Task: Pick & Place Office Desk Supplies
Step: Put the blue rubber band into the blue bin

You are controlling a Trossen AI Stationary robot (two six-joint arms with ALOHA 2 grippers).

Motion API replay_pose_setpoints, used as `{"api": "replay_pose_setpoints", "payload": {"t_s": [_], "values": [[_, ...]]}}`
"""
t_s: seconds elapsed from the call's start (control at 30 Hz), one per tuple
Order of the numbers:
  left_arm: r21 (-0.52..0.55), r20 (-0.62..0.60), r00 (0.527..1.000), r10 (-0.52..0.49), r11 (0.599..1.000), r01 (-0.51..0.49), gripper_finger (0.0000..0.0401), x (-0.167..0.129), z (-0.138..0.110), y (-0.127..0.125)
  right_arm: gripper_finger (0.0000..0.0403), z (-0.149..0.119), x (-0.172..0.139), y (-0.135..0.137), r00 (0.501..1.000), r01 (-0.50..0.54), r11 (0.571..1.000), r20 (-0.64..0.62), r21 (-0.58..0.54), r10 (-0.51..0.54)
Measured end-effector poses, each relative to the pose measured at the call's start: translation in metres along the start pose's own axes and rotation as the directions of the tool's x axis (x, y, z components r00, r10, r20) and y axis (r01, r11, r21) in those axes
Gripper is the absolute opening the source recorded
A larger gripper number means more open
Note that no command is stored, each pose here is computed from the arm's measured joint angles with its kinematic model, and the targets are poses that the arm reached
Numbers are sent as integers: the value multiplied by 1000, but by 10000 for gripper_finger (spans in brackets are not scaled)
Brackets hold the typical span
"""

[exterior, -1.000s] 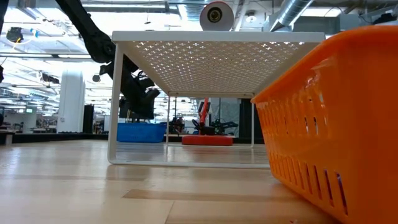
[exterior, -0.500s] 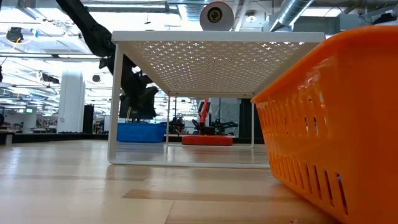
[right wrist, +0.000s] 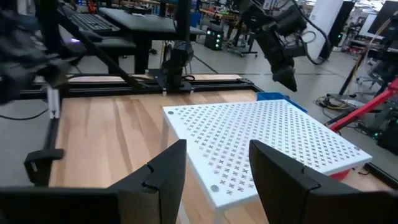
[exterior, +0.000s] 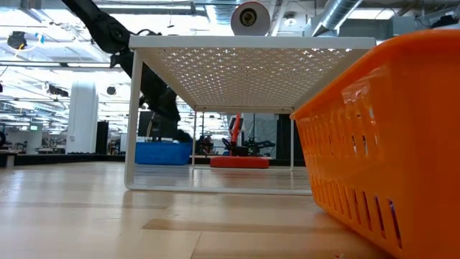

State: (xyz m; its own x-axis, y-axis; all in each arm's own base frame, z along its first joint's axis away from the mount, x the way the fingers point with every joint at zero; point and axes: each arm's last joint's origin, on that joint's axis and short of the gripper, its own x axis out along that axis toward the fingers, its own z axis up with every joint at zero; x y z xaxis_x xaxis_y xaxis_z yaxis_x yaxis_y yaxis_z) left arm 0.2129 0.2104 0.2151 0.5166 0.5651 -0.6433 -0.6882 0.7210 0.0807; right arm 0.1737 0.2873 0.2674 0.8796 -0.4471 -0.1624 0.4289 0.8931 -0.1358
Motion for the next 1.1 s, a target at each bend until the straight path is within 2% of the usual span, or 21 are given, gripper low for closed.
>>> {"api": "replay_pose_setpoints", "payload": {"t_s": [0.17, 0.37, 0.5, 0.63, 0.77, 0.83, 0.9, 0.97, 1.03, 1.1], "values": [[26, 25, 989, -148, 989, 147, 174, -20, 5, -23, 171, -2, 4, -11, 994, 46, 998, -97, 31, -43], [113, -30, 960, -280, 953, 281, 186, -60, 1, -63, 171, -17, 17, -25, 965, 163, 984, -221, 71, -144], [157, -56, 919, -390, 906, 394, 185, -91, -13, -94, 171, -33, 28, -43, 911, 269, 961, -340, 61, -233], [173, -77, 852, -519, 834, 524, 184, -119, -40, -125, 171, -52, 37, -69, 839, 394, 917, -431, 61, -332], [187, -26, 750, -661, 733, 653, 183, -146, -65, -151, 171, -60, 38, -103, 820, 467, 870, -446, 161, -357], [217, 41, 665, -746, 656, 723, 182, -160, -75, -165, 171, -59, 41, -121, 818, 488, 846, -451, 214, -357], [264, 128, 561, -818, 573, 776, 182, -175, -80, -177, 171, -59, 47, -139, 812, 510, 822, -459, 254, -361], [317, 218, 463, -859, 511, 799, 182, -190, -84, -186, 171, -59, 56, -156, 795, 536, 800, -481, 270, -371], [374, 288, 384, -877, 472, 798, 182, -203, -87, -193, 171, -59, 67, -171, 776, 559, 778, -512, 287, -369], [418, 357, 326, -876, 462, 783, 182, -215, -87, -199, 171, -59, 79, -186, 740, 592, 751, -565, 292, -364]]}}
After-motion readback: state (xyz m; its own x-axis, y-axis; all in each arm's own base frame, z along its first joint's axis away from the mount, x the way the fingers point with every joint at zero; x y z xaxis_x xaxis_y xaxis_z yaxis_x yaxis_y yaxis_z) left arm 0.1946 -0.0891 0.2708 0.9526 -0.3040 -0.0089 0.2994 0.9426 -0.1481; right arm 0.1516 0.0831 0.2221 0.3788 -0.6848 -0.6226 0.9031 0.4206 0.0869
